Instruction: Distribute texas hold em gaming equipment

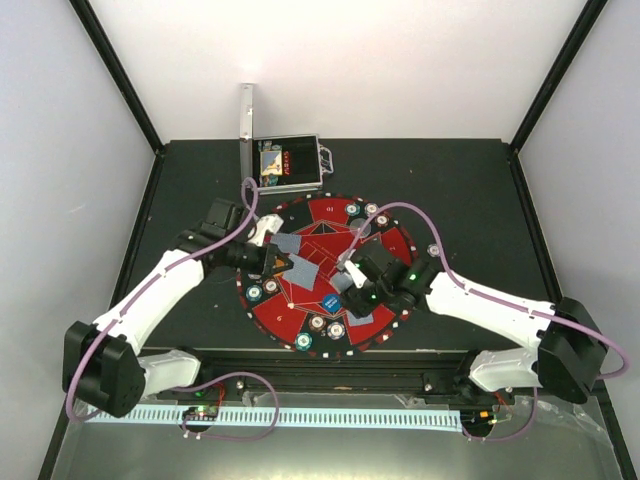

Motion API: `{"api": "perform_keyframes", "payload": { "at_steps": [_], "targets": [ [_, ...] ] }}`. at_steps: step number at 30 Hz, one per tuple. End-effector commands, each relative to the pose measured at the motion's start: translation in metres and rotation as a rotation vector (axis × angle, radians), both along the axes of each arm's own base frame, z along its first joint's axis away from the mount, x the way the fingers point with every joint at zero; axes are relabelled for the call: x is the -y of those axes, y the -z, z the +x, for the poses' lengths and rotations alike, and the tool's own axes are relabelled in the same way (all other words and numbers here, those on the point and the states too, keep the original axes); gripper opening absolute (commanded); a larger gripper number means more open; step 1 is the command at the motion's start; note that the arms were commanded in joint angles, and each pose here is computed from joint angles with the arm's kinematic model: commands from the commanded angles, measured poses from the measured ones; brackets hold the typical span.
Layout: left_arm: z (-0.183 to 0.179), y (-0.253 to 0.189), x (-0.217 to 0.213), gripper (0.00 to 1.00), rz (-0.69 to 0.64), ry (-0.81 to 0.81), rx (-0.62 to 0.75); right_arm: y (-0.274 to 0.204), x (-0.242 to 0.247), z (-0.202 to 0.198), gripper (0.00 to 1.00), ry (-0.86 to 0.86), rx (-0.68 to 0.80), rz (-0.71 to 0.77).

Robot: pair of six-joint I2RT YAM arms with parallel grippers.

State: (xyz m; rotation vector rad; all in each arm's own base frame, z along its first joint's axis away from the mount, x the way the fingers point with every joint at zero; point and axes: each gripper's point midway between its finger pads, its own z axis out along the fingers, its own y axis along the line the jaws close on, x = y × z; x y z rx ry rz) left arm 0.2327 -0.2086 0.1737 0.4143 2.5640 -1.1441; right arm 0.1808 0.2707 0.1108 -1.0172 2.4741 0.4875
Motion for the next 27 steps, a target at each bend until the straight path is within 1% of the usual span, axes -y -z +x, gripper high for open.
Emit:
{"api": "perform_keyframes", "payload": {
  "at_steps": [1,3,5,6,7,11,15,17,20,27],
  "targets": [
    [0.02,-0.011,-0.012,0.02,-0.039,-0.138,0.053,-0.012,0.016,0.018,0.59,0.106,0.042,0.008],
    [0.032,-0.017,-0.014,0.02,-0.085,-0.226,0.074,-0.017,0.025,0.029,0.59,0.161,0.053,0.008],
    [0.043,-0.018,-0.014,0.02,-0.164,-0.331,0.075,-0.022,0.036,0.041,0.59,0.223,0.066,0.007],
    [0.052,-0.026,-0.013,0.02,-0.207,-0.382,0.092,-0.026,0.041,0.047,0.59,0.248,0.072,0.009],
    [0.06,-0.023,-0.017,0.02,-0.219,-0.458,0.098,-0.028,0.047,0.052,0.59,0.275,0.079,0.002],
    [0.089,-0.031,-0.018,0.02,-0.274,-0.672,0.135,-0.04,0.072,0.075,0.59,0.378,0.104,-0.002],
    [0.116,-0.028,0.002,0.02,-0.328,-0.824,0.118,-0.048,0.094,0.096,0.59,0.463,0.135,-0.006],
    [0.129,-0.018,0.016,0.01,-0.326,-0.882,0.1,-0.054,0.099,0.103,0.59,0.485,0.151,0.002],
    [0.146,-0.01,0.03,0.02,-0.281,-0.97,0.12,-0.061,0.104,0.11,0.59,0.506,0.167,0.015],
    [0.177,0.005,0.042,0.02,-0.205,-1.164,0.173,-0.064,0.104,0.114,0.6,0.509,0.161,0.051]
  ]
}}
